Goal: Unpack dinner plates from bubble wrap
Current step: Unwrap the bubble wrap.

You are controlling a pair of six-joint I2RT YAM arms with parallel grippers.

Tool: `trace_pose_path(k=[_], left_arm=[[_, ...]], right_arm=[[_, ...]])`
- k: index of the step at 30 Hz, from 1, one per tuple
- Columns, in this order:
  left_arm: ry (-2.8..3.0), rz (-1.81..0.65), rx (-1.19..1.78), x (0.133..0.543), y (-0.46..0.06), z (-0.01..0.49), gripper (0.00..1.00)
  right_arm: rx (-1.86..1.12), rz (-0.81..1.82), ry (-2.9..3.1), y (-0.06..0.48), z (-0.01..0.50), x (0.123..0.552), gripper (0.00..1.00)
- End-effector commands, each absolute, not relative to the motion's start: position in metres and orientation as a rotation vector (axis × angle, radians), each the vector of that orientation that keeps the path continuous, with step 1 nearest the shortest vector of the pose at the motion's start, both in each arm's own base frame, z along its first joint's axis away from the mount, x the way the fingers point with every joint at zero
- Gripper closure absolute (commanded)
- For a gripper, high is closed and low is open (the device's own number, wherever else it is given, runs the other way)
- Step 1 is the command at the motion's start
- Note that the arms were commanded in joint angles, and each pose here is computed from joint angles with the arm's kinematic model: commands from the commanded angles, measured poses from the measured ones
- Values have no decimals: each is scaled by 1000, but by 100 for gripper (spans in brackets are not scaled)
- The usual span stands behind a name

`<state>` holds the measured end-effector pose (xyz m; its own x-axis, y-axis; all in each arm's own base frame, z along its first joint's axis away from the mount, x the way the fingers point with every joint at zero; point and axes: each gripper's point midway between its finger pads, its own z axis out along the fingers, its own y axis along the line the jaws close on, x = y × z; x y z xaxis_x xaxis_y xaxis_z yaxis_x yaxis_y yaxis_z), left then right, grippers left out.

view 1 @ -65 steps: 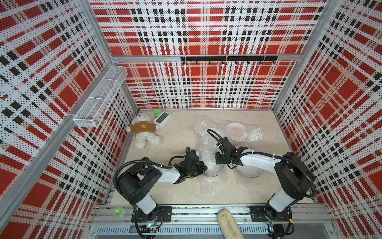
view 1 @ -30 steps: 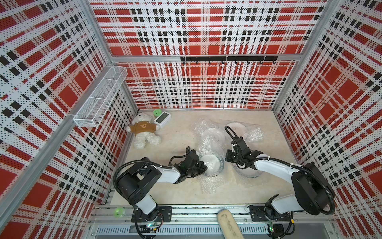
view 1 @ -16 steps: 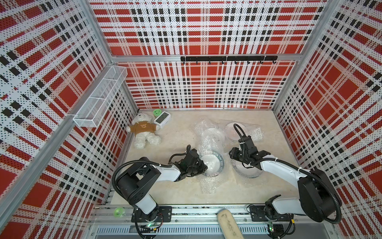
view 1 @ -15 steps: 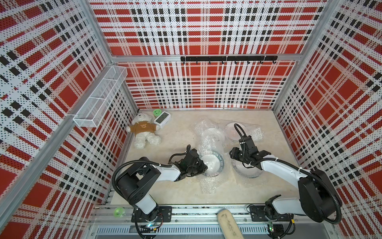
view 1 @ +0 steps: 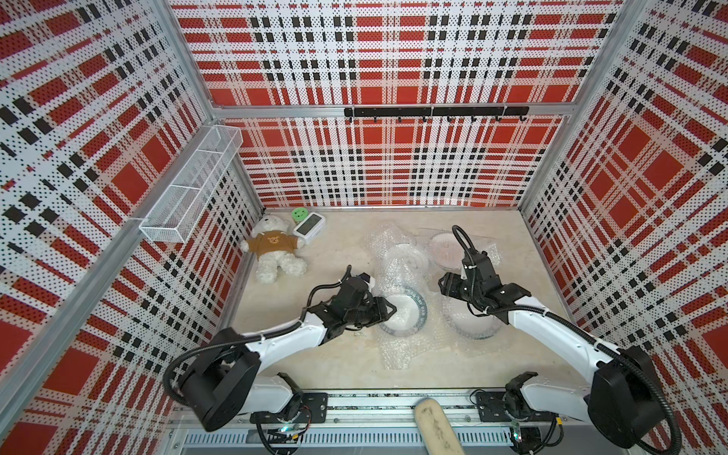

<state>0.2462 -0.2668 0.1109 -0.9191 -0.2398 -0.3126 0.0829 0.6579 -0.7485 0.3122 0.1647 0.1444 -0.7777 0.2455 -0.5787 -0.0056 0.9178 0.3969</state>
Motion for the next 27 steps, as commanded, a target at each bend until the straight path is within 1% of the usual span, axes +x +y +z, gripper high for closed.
trace_pose_path(k=[1, 3, 5, 6, 9, 11, 13, 15, 19, 22, 24, 27], left_arm=[[2521, -1102, -218, 242, -233, 107, 36], [2533, -1060, -258, 244, -214, 100, 21], [2543, -1062, -286, 246, -204, 91, 11], [2555, -1071, -299, 247, -201, 85, 9], [2577, -1113, -317, 250, -202, 72, 9], [2584, -1133, -291, 252, -210, 67, 12], [2596, -1132, -269, 255, -216, 60, 14], [2620, -1127, -269, 257, -220, 52, 18], [2658, -1137, -257, 261, -232, 38, 27], [2679, -1126, -244, 264, -238, 29, 33], [2693, -1122, -254, 264, -240, 24, 38], [2693, -1116, -269, 266, -239, 21, 41]], right_arm=[[4, 546, 2333, 195, 185, 315, 26], [-40, 622, 2337, 212, 187, 314, 20], [-53, 698, 2338, 225, 182, 315, 14], [-62, 734, 2340, 230, 178, 314, 11], [-92, 854, 2336, 248, 169, 311, 3], [-117, 921, 2340, 259, 164, 306, 0], [-153, 962, 2355, 269, 156, 299, 0], [-181, 995, 2370, 276, 149, 293, 0], [-168, 981, 2437, 272, 125, 284, 0], [-137, 904, 2470, 262, 113, 285, 0], [-78, 780, 2513, 247, 104, 288, 0], [-13, 595, 2530, 222, 102, 293, 0]])
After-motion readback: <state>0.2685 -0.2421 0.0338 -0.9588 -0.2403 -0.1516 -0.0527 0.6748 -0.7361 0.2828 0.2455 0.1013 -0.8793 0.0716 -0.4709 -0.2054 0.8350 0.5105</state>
